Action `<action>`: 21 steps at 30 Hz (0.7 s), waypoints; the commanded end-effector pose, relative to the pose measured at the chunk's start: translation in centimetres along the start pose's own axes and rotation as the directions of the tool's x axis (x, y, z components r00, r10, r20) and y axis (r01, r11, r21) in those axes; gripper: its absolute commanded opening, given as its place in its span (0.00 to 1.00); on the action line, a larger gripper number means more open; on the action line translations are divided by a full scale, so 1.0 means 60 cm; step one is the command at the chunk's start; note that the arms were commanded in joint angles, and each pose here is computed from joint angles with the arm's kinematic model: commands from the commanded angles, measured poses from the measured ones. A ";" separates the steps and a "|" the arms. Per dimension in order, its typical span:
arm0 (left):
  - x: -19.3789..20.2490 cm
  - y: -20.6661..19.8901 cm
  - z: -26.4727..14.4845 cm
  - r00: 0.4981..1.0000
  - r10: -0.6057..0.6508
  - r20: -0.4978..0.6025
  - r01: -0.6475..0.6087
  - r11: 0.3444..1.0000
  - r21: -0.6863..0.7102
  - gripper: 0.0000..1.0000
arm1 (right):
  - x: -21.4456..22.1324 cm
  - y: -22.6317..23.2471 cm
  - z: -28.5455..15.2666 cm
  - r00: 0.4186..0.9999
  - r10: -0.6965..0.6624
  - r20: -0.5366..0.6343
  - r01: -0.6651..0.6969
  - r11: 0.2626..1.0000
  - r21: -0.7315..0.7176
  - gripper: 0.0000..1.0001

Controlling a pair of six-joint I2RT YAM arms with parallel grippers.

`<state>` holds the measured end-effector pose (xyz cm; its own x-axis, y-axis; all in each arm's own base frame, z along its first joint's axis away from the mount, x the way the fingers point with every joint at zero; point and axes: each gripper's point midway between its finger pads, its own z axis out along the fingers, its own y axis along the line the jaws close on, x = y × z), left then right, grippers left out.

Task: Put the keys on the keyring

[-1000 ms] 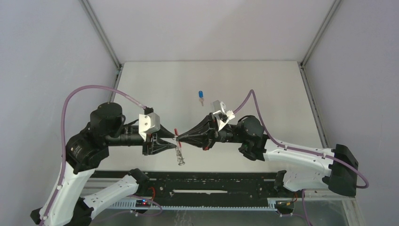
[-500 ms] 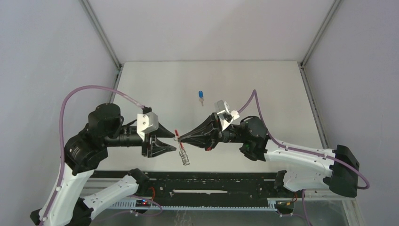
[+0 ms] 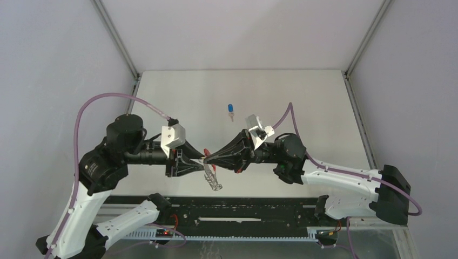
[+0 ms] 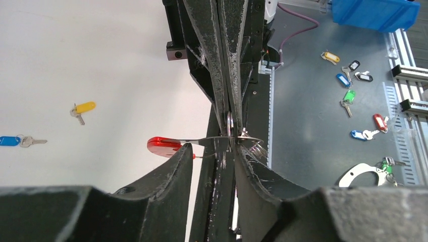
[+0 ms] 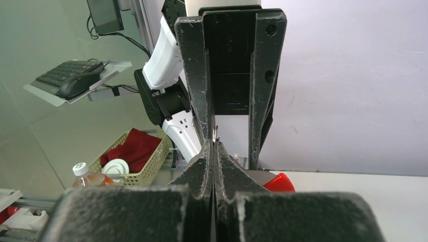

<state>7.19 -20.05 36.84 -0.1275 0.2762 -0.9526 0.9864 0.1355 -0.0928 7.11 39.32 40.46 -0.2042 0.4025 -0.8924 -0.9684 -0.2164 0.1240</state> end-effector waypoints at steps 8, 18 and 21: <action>-0.044 -0.024 -0.016 0.996 0.054 0.075 -0.057 0.998 0.038 0.28 | -0.020 0.005 0.007 0.999 -0.018 0.038 0.019 1.000 -0.021 0.00; -0.034 -0.022 -0.014 0.995 0.069 0.067 -0.071 0.997 0.038 0.15 | -0.019 0.008 0.012 0.999 -0.019 0.032 0.020 0.999 -0.034 0.00; -0.036 -0.019 -0.013 0.994 0.074 0.077 -0.076 0.997 0.027 0.05 | -0.014 0.011 0.015 1.000 -0.022 0.019 0.023 0.999 -0.041 0.00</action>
<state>6.48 -19.99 37.64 -0.1057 0.2591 -0.9600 0.9912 0.1047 -0.0808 7.13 39.66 40.02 -0.2059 0.3939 -0.8958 -0.9672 -0.2214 0.1249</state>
